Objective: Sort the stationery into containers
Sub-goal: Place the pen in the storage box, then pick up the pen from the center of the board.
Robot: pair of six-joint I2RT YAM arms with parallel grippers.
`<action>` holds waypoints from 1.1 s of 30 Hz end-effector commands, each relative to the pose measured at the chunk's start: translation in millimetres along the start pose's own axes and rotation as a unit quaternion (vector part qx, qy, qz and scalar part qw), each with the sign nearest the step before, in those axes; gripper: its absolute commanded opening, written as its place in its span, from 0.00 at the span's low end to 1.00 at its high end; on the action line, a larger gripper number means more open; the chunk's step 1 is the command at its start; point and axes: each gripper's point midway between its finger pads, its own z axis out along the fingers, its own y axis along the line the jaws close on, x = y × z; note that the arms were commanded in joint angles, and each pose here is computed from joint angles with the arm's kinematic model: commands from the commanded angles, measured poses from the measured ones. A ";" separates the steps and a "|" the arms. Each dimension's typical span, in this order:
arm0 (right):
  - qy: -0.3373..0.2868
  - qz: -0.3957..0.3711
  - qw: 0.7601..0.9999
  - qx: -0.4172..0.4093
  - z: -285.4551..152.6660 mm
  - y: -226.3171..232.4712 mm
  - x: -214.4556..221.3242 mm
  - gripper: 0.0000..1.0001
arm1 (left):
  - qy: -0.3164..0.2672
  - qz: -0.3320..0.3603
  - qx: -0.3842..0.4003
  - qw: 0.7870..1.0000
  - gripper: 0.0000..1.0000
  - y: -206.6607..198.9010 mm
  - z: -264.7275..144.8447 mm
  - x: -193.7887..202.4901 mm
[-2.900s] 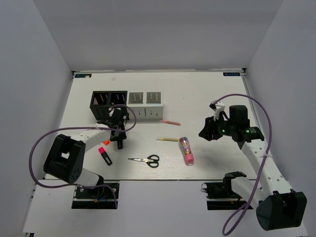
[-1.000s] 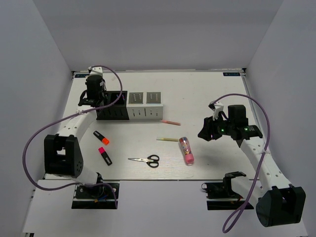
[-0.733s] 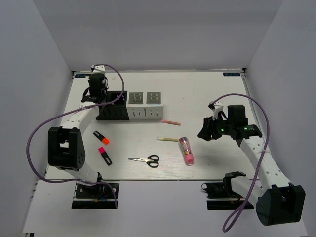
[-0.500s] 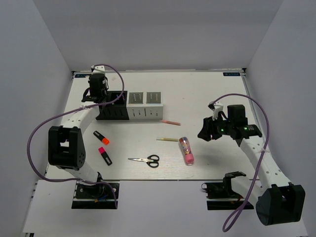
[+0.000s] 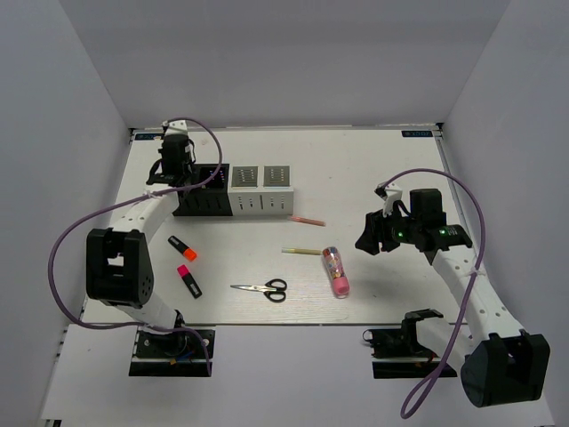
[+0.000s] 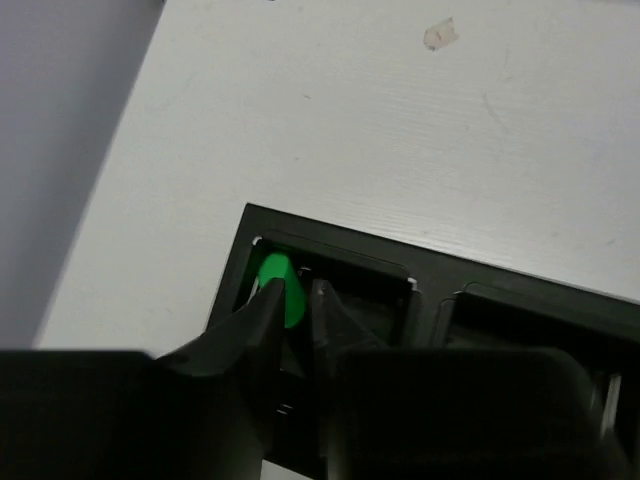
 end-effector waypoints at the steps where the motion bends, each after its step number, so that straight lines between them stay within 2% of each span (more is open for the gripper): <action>1: -0.028 -0.024 0.999 0.001 -7.6 3.6 -17.8 0.62 | -0.036 -0.025 0.011 0.999 0.23 2.7 -31.1 -32.0; 2: -0.030 -0.024 0.999 0.000 -8.1 4.5 -18.2 0.62 | -0.020 -0.019 0.011 1.000 0.06 4.3 -40.2 -25.8; 3: -0.031 -0.025 0.999 -0.002 -8.5 5.7 -18.6 0.58 | -0.039 -0.047 0.014 0.998 0.00 6.5 -61.9 -41.9; 4: -0.033 -0.024 0.999 -0.004 -9.0 6.2 -19.0 0.49 | -0.002 -0.063 0.011 0.998 0.00 6.2 -73.2 -25.9; 5: -0.032 -0.024 0.999 -0.007 -9.2 7.8 -18.2 0.16 | 0.008 -0.114 0.009 0.993 0.00 6.3 -84.9 -28.5; 6: -0.032 -0.025 0.999 -0.011 -9.2 9.7 -18.7 0.00 | 0.074 -0.109 0.010 0.991 0.00 14.1 -111.8 2.6; 7: -0.034 -0.025 0.999 -0.014 -10.2 11.5 -20.0 0.00 | 0.099 -0.141 0.005 0.985 0.00 12.9 -121.0 15.3; 8: -0.033 -0.025 0.999 -0.015 -10.3 11.9 -18.9 0.00 | 0.110 -0.197 -0.002 0.974 0.05 14.5 -136.0 19.9; 9: -0.032 -0.025 0.999 -0.017 -10.7 12.9 -18.6 0.35 | 0.186 -0.179 -0.028 0.966 0.15 22.0 -149.9 73.3; 10: -0.030 -0.028 0.999 -0.028 -10.9 16.3 -17.2 0.63 | 0.202 -0.200 -0.015 0.959 0.48 18.8 -160.8 85.0; 11: -0.029 -0.029 0.999 -0.031 -10.8 17.6 -17.4 0.76 | 0.224 -0.249 -0.032 0.942 0.56 19.1 -170.2 110.0; 12: -0.026 -0.027 0.999 -0.035 -11.8 19.0 -17.9 0.80 | 0.263 -0.247 -0.041 0.932 0.63 19.3 -178.1 145.3; 13: -0.020 -0.028 0.998 -0.043 -11.0 21.1 -15.5 0.78 | 0.293 -0.263 -0.066 0.917 0.70 22.9 -186.7 173.4; 14: -0.019 -0.032 0.998 -0.049 -11.1 23.1 -15.1 0.58 | 0.293 -0.284 -0.062 0.911 0.71 22.9 -193.8 177.2; 15: -0.020 -0.033 0.998 -0.050 -10.3 22.6 -17.2 0.01 | 0.307 -0.282 -0.071 0.906 0.71 24.7 -196.9 194.1; 18: -0.008 -0.035 0.998 -0.048 -5.9 20.0 -15.4 0.00 | 0.314 -0.303 -0.082 0.896 0.71 28.1 -197.2 210.8; 20: -0.003 -0.035 0.998 -0.044 -4.5 18.8 -14.9 0.28 | 0.326 -0.303 -0.088 0.891 0.69 26.8 -193.9 220.7; 21: 0.002 -0.035 0.998 -0.046 -3.0 19.0 -13.0 0.39 | 0.334 -0.306 -0.096 0.886 0.68 28.3 -192.0 224.2; 22: 0.000 -0.036 0.998 -0.045 -3.6 19.1 -13.9 0.42 | 0.328 -0.312 -0.091 0.887 0.68 25.6 -186.1 221.6; 24: 0.000 -0.038 0.998 -0.046 -3.1 19.5 -13.8 0.42 | 0.339 -0.311 -0.099 0.882 0.67 25.2 -180.9 227.8; 27: 0.001 -0.038 0.998 -0.045 -2.2 19.2 -11.2 0.42 | 0.325 -0.326 -0.091 0.883 0.67 20.0 -165.7 222.5; 33: -0.001 -0.042 0.998 -0.041 -3.0 18.8 -12.5 0.42 | 0.301 -0.321 -0.104 0.892 0.66 27.8 -145.2 208.5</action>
